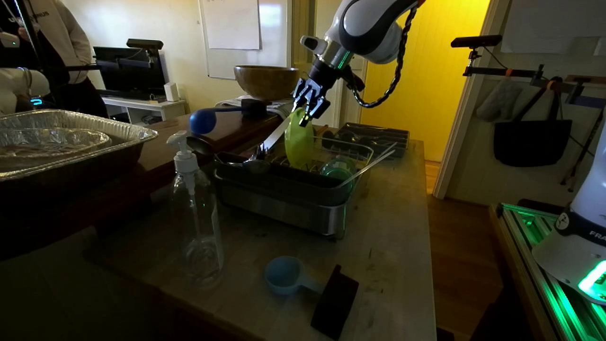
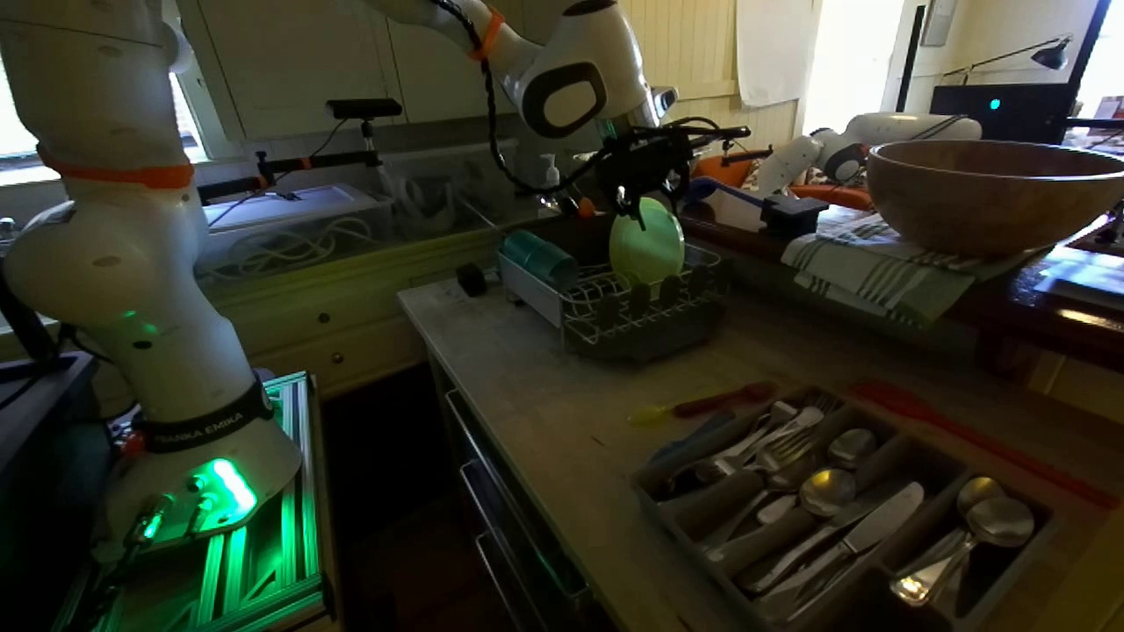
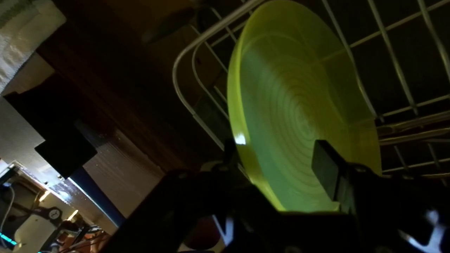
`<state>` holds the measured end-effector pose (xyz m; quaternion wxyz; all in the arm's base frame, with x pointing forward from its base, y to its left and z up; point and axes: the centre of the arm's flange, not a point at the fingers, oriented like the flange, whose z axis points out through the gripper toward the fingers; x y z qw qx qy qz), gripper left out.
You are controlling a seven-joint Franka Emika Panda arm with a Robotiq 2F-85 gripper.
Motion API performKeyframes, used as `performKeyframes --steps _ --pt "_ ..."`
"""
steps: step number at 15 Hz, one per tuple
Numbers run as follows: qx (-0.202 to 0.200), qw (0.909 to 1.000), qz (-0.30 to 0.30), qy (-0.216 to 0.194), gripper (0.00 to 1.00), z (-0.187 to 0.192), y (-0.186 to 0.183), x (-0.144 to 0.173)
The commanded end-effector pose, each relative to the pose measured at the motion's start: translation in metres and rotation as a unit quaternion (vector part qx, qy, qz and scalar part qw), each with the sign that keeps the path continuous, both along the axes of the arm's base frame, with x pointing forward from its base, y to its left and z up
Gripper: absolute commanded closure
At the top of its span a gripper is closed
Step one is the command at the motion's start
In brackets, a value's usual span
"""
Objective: Put the plate on the countertop
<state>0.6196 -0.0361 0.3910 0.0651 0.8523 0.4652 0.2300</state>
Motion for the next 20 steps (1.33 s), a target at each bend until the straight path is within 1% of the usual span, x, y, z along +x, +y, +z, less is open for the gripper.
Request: performKeyframes --steps 1,2,4,6,7,9,10,12,13,14,15,16,18,20 --pt "0.008 0.9999 0.007 -0.003 0.71 -0.001 -0.007 0.008" --pt "0.009 0.9999 0.005 -0.004 0.8 0.002 -0.008 0.008" --pt "0.009 0.9999 0.003 -0.006 0.94 0.009 -0.011 0.007" --pt "0.01 0.9999 0.003 -0.007 0.94 0.016 -0.013 0.005" --pt "0.012 0.9999 0.001 -0.007 0.96 0.019 -0.015 0.003" --pt "0.013 0.9999 -0.002 -0.009 0.94 0.025 -0.017 0.001" --pt "0.014 0.9998 -0.005 -0.012 0.96 0.028 -0.017 0.0" --pt "0.015 0.9996 -0.009 -0.021 0.95 0.036 -0.018 -0.002" --pt "0.016 0.9994 -0.013 -0.026 0.95 0.043 -0.019 -0.003" --pt "0.018 0.9991 -0.018 -0.035 0.98 0.053 -0.021 -0.003" --pt "0.021 0.9984 -0.026 -0.046 0.99 0.064 -0.023 -0.003" --pt "0.023 0.9978 -0.032 -0.054 0.96 0.072 -0.025 -0.004" --pt "0.026 0.9962 -0.05 -0.067 0.96 0.092 -0.031 -0.006" --pt "0.033 0.9943 -0.072 -0.071 0.96 0.107 -0.038 -0.009"
